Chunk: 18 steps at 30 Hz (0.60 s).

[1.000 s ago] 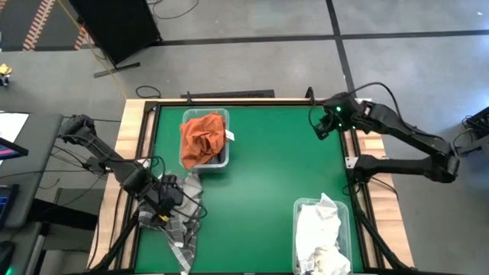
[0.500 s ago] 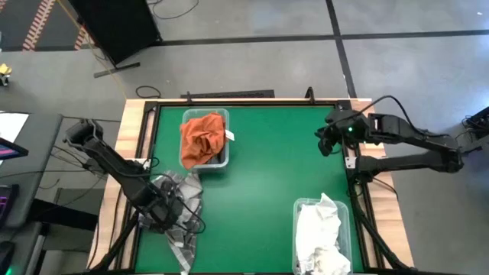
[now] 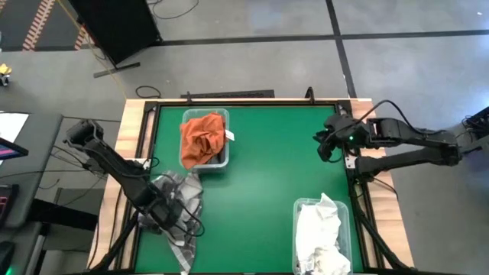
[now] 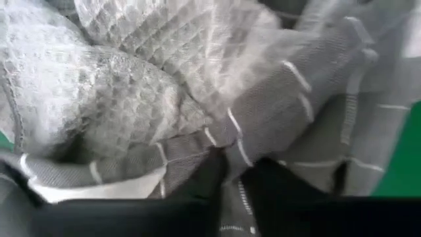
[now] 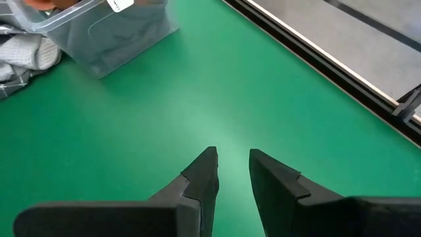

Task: Sort towels by color in basket
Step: Put the gray patterned towel into the top transparent bin

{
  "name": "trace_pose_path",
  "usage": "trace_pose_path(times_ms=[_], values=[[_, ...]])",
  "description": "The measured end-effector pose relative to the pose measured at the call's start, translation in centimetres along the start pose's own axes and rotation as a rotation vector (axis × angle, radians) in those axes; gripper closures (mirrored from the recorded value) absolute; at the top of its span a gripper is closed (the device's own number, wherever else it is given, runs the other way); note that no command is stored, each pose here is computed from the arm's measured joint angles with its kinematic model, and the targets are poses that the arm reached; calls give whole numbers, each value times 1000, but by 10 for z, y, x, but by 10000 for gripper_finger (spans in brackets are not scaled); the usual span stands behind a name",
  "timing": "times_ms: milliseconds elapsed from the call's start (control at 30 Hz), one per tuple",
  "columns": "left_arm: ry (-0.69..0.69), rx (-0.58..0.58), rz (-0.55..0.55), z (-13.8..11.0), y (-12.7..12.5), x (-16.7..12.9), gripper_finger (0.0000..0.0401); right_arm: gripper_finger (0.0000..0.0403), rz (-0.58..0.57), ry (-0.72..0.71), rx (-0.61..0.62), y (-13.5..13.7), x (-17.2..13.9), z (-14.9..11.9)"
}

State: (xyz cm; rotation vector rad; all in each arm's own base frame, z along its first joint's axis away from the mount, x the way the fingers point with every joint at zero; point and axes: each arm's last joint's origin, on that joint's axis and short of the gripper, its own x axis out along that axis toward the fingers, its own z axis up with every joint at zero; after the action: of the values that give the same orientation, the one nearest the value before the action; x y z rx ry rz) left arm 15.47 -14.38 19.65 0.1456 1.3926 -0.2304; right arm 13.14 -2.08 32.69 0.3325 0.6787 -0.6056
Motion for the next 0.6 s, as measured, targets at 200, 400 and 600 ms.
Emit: trace_pose_path(times_ms=[200, 400, 600], values=[[-127, -20, -25, -5, 7, -37, 396, 285, 5, 4, -4, 2, 1, 0], [-380, 33, 78, -2, 15, -91, 399, 285, 1, 11, -8, 5, 5, 1], [-653, 127, 352, 4, 25, -155, 400, 285, 4, 6, -6, 7, 8, 3]])
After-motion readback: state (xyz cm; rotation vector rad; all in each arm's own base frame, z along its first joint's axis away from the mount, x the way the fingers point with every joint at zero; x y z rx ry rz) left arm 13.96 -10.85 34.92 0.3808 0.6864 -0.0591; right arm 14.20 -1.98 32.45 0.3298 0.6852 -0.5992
